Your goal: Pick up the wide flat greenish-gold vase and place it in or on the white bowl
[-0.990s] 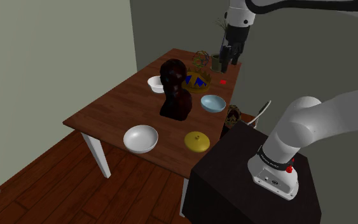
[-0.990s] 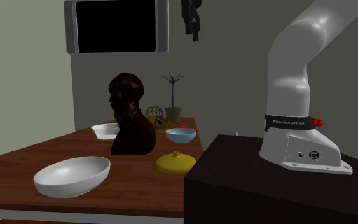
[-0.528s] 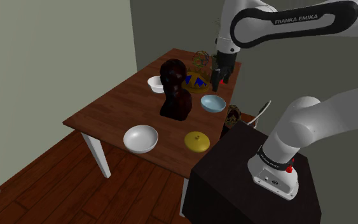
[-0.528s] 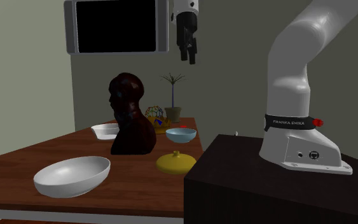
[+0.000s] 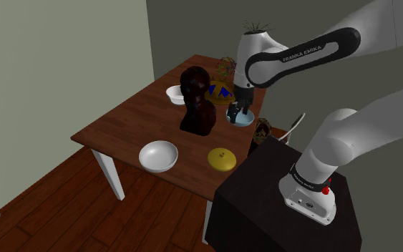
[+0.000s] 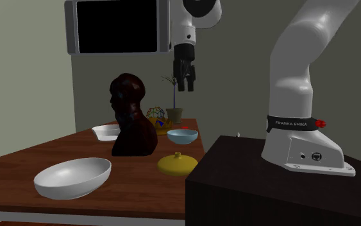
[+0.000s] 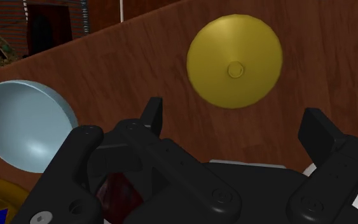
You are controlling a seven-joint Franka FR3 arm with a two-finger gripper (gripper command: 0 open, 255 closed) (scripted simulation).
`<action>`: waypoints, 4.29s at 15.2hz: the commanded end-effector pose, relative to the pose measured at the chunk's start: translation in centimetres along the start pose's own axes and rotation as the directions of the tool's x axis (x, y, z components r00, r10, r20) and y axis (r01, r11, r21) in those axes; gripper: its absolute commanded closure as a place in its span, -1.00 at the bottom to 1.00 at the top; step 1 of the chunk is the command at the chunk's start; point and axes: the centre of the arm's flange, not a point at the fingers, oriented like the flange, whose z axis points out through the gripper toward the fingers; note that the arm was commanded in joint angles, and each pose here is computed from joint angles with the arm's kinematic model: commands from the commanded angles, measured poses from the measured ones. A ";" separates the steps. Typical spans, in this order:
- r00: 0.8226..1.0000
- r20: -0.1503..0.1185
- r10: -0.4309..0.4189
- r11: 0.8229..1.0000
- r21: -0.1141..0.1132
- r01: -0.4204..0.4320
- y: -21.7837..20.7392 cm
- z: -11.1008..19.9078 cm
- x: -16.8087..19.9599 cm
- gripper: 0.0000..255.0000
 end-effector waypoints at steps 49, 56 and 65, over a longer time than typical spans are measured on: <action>0.998 0.020 0.061 0.998 0.031 -0.062 -2.5 17.4 2.7 1.00; 0.998 0.020 0.061 0.998 0.031 -0.062 -2.4 13.7 2.5 1.00; 0.998 0.020 0.061 0.998 0.031 -0.062 -2.3 9.5 2.2 1.00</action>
